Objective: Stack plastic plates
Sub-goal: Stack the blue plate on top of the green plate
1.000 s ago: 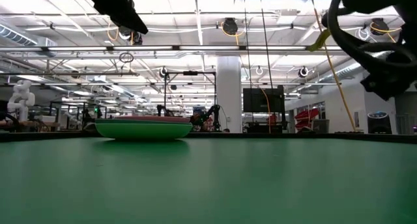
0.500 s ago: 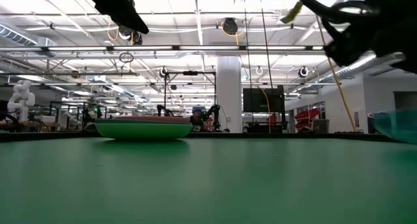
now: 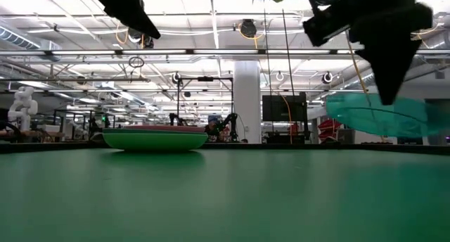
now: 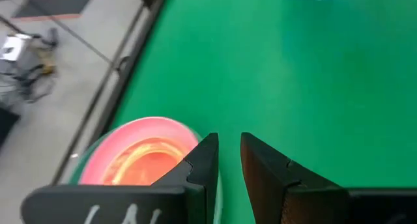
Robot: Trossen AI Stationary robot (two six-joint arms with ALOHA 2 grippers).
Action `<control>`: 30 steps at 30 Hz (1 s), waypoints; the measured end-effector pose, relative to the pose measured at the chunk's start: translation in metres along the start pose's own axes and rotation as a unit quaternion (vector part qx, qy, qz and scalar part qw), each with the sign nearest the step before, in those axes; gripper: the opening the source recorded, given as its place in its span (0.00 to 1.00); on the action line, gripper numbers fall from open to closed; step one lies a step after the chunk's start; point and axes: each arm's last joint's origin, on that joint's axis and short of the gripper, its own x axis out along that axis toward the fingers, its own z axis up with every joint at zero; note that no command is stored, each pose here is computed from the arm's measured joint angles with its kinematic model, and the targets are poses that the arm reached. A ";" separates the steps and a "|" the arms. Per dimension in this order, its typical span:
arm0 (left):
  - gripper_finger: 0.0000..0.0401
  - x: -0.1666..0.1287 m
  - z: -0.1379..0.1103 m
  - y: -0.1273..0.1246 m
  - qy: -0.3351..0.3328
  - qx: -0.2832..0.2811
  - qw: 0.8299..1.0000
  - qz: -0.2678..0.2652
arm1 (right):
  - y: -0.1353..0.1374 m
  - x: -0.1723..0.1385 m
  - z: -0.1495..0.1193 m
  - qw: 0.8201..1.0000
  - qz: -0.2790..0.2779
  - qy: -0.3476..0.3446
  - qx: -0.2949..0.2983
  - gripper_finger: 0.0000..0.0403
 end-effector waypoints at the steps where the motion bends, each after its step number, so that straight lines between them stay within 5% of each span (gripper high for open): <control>1: 0.18 0.000 0.000 0.001 0.000 0.001 1.000 0.009 | -0.002 0.000 0.003 1.000 -0.006 -0.008 -0.014 0.00; 13: 0.18 -0.046 -0.007 0.023 -0.045 -0.008 0.992 0.116 | -0.036 -0.007 0.057 0.988 -0.054 -0.068 -0.126 0.00; 30: 0.18 -0.099 -0.045 0.040 -0.132 -0.053 0.982 0.123 | -0.095 -0.036 0.201 0.948 -0.033 -0.237 -0.209 0.00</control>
